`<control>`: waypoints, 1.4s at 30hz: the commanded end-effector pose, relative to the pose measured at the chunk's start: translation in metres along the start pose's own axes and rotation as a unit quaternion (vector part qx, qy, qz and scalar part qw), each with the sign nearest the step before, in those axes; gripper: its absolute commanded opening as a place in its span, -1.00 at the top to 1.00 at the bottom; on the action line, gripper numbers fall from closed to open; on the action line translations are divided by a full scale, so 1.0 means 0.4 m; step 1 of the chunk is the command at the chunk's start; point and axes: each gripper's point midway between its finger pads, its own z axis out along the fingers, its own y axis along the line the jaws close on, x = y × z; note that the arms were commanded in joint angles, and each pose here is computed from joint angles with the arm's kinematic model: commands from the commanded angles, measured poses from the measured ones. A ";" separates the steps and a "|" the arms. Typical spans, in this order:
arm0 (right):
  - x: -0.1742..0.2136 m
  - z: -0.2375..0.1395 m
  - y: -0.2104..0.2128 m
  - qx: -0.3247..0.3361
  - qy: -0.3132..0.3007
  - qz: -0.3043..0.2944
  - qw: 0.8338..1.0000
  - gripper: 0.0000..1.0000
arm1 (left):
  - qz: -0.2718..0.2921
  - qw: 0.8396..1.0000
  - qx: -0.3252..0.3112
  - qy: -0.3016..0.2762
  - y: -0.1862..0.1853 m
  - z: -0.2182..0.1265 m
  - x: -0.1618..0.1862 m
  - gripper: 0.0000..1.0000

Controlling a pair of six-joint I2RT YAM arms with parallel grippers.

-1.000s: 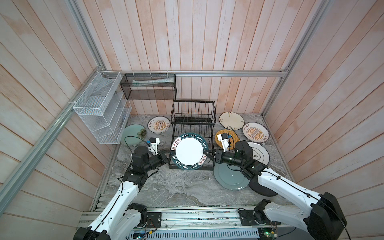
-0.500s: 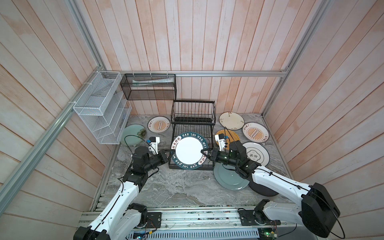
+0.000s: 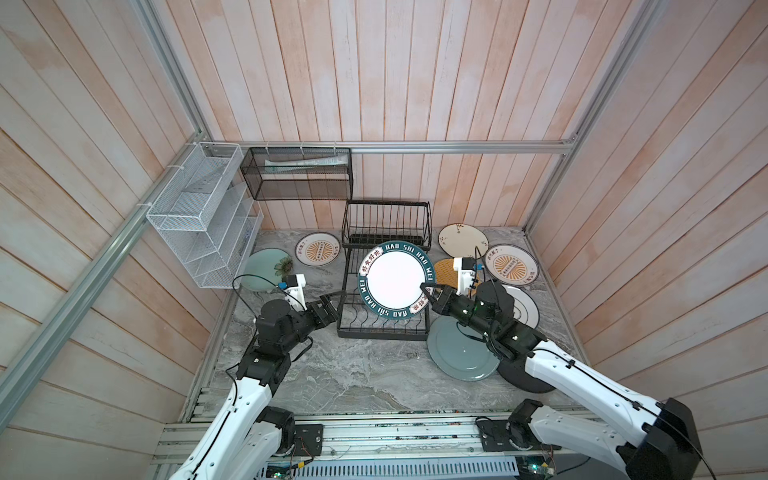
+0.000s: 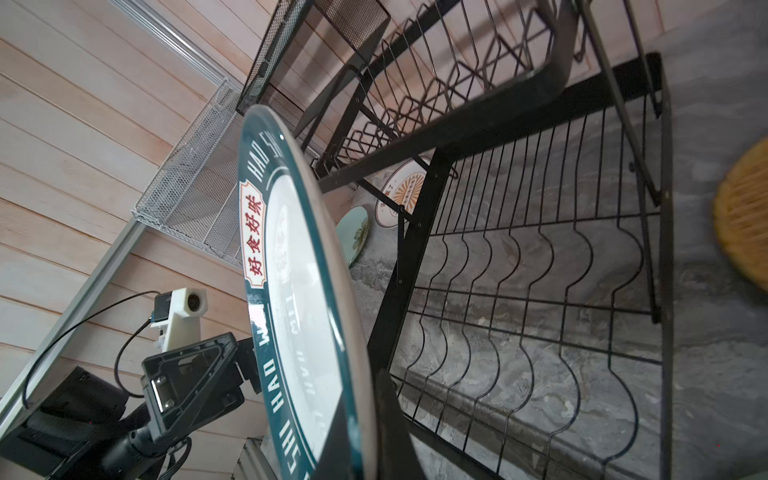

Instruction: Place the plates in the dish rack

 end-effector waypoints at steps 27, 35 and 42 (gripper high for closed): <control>-0.506 -0.011 0.083 0.280 -0.230 -0.188 0.913 1.00 | 0.048 0.982 -0.099 0.154 0.173 0.179 0.233 -1.00; -0.518 0.024 0.059 0.319 -0.225 -0.204 0.898 1.00 | 0.058 0.982 -0.065 0.169 0.099 0.189 0.281 -1.00; -0.530 0.034 0.040 0.353 -0.227 -0.222 0.880 1.00 | 0.074 0.982 -0.074 0.155 0.068 0.164 0.262 -1.00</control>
